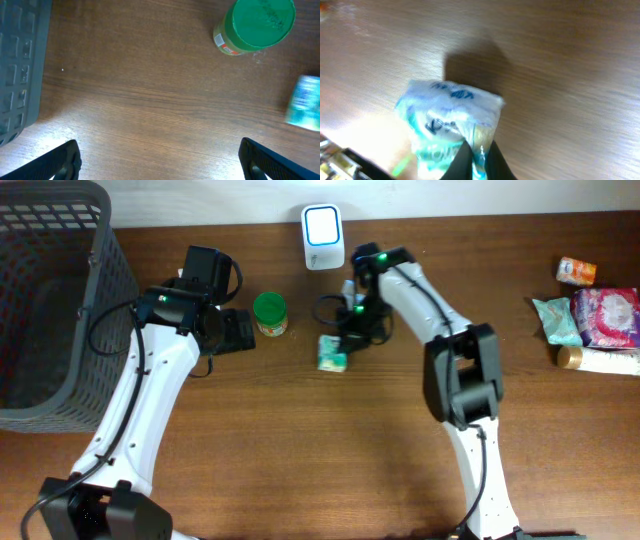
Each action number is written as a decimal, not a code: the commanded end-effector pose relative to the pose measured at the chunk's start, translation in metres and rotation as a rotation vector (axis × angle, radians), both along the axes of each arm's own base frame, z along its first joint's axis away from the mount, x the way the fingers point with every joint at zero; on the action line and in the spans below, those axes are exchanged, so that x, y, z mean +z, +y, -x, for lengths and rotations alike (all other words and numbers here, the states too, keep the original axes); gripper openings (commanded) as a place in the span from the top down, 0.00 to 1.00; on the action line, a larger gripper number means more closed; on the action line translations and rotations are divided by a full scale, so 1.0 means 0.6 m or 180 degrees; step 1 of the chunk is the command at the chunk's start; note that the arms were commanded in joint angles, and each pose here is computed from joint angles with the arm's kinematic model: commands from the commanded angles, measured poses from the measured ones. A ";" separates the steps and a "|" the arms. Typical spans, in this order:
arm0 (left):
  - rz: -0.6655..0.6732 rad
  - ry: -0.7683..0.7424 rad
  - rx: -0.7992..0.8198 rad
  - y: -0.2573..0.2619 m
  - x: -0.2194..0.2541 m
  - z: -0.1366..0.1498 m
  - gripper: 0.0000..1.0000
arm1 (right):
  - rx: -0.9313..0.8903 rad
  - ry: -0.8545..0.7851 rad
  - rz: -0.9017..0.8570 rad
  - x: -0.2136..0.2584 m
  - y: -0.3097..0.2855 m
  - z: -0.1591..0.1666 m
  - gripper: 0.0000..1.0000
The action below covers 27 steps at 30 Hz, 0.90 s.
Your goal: Scan the item barcode
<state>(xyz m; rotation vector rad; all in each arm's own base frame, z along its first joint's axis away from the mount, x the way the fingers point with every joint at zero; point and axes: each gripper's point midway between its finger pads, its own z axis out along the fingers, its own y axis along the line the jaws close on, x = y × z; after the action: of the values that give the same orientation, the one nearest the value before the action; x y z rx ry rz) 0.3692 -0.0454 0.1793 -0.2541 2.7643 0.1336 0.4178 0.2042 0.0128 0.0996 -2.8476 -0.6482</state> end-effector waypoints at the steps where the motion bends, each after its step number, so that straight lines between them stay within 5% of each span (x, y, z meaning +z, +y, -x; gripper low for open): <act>1: -0.0015 -0.0035 0.0032 0.001 0.004 -0.001 0.01 | 0.0049 -0.0087 0.0491 -0.013 -0.104 -0.013 0.59; 5: -0.0015 -0.0035 0.0032 0.001 0.004 -0.001 0.01 | -0.0066 0.0066 0.0119 0.002 -0.084 -0.004 0.44; 10: -0.0015 -0.0035 0.0032 0.001 0.004 -0.001 0.01 | -0.0029 0.0097 -0.0011 0.007 -0.060 0.003 0.48; 13: -0.0015 -0.0035 0.0032 0.001 0.004 -0.001 0.01 | 0.0078 0.0088 -0.0016 0.016 -0.031 0.014 0.59; 27: -0.0015 -0.0035 0.0032 0.001 0.004 -0.001 0.01 | 0.0461 -0.0228 0.0645 0.077 0.066 0.059 0.57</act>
<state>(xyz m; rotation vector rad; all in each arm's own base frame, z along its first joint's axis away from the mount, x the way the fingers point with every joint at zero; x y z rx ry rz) 0.3693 -0.0454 0.1794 -0.2541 2.7639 0.1334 0.3764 0.2396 0.0342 0.2722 -2.8521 -0.3371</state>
